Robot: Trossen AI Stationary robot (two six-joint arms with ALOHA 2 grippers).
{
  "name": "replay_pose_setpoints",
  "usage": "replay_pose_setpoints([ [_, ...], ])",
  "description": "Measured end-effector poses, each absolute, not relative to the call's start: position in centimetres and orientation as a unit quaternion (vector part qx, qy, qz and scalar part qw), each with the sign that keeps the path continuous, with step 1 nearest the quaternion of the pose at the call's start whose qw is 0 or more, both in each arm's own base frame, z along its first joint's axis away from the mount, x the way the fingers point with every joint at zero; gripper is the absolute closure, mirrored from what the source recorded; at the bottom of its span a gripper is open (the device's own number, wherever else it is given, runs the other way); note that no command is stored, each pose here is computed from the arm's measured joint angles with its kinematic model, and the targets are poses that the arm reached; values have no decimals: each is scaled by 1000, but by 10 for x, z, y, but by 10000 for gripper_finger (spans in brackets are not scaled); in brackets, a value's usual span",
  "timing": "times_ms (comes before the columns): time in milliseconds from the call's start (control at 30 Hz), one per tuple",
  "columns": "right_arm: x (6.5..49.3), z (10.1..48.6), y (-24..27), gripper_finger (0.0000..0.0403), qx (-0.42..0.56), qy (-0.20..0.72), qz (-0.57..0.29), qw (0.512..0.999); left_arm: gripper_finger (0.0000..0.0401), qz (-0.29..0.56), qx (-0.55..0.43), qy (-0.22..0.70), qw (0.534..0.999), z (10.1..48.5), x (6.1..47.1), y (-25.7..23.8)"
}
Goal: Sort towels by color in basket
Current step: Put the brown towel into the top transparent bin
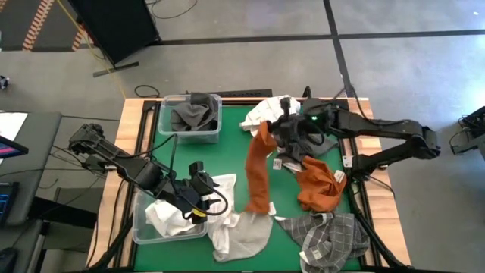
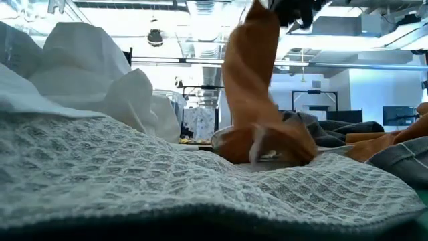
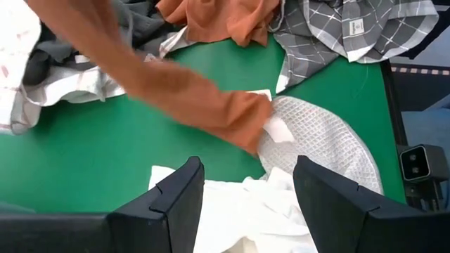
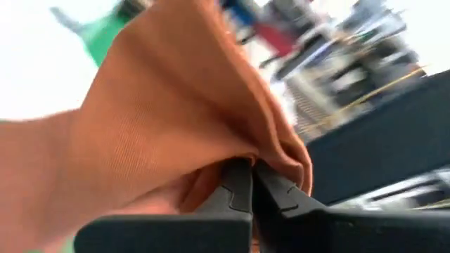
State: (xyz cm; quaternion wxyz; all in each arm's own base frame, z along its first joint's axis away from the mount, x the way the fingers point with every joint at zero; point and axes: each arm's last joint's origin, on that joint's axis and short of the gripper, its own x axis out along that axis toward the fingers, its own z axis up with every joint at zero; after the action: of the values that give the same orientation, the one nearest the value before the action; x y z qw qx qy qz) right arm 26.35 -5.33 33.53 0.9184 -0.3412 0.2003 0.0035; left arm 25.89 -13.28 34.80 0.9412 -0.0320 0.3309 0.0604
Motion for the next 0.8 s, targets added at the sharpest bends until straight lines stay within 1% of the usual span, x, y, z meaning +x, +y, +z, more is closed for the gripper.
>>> replay_pose_setpoints([
  [133,279,294,-48,378,-293,248,88,919,193,60,-31,331,941,348,259,-133],
  [300,297,240,-27,382,-273,306,162,898,193,61,-33,331,941,348,259,-133],
  [433,308,205,-15,379,-255,344,190,884,193,61,-34,330,941,348,259,-133],
  [533,316,185,-14,365,-235,370,194,878,193,61,-34,330,941,348,259,-133],
  [600,320,170,-14,347,-228,391,200,869,193,61,-34,330,941,348,259,-133],
  [667,323,158,-13,321,-231,410,193,861,193,61,-34,330,941,348,259,-133],
  [733,326,149,-12,283,-240,417,189,856,193,61,-35,330,941,348,259,-133],
  [800,329,143,-8,232,-245,420,194,852,193,62,-35,330,941,348,259,-133],
])
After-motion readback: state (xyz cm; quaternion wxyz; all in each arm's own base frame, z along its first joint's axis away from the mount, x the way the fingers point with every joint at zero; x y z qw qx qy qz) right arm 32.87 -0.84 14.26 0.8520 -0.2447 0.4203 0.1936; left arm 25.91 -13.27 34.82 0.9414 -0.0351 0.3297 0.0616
